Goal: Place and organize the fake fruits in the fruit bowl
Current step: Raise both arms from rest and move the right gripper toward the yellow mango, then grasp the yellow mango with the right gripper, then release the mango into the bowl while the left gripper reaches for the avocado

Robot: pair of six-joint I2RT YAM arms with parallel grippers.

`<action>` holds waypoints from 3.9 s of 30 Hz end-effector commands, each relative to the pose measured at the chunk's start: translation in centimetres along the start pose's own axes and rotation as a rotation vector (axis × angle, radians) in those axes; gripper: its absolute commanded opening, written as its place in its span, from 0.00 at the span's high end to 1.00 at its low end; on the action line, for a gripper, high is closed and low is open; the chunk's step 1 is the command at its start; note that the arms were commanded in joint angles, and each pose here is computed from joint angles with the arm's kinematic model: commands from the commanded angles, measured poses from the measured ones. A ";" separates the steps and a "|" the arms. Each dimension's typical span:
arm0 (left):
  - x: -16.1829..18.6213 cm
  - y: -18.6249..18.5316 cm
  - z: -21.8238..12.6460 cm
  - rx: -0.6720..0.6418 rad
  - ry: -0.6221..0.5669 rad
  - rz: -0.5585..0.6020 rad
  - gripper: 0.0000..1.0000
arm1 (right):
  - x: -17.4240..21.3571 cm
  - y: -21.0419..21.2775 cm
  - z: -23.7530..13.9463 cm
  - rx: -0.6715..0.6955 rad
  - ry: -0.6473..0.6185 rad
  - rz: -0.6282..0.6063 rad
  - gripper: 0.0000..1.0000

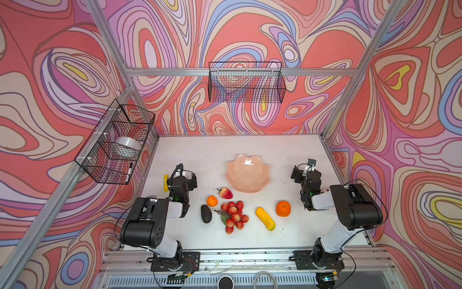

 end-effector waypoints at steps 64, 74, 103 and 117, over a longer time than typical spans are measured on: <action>-10.5 5.6 -10.7 -0.120 0.195 -0.333 0.01 | 11.7 17.6 -22.8 -0.389 1.099 -0.180 0.37; -9.7 5.5 -10.8 -0.124 0.225 -0.360 0.00 | 11.4 17.8 -21.7 -0.308 1.056 -0.262 0.65; -4.2 1.1 -15.9 0.219 0.606 -0.383 0.14 | 0.9 32.3 -4.3 -0.477 0.723 -0.255 0.65; -1.8 -0.8 -17.8 0.251 0.659 -0.445 0.18 | 6.8 31.1 -1.5 -0.408 0.802 -0.276 0.62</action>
Point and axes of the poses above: each gripper's point midway between its finger pads, its own z axis out along the fingers, its own y axis along the line the jaws close on, x = y × z, the point moved 4 cm from there along -z, back along the fingers, and after that the axes turned 8 degrees about z, right-handed, at the moved point
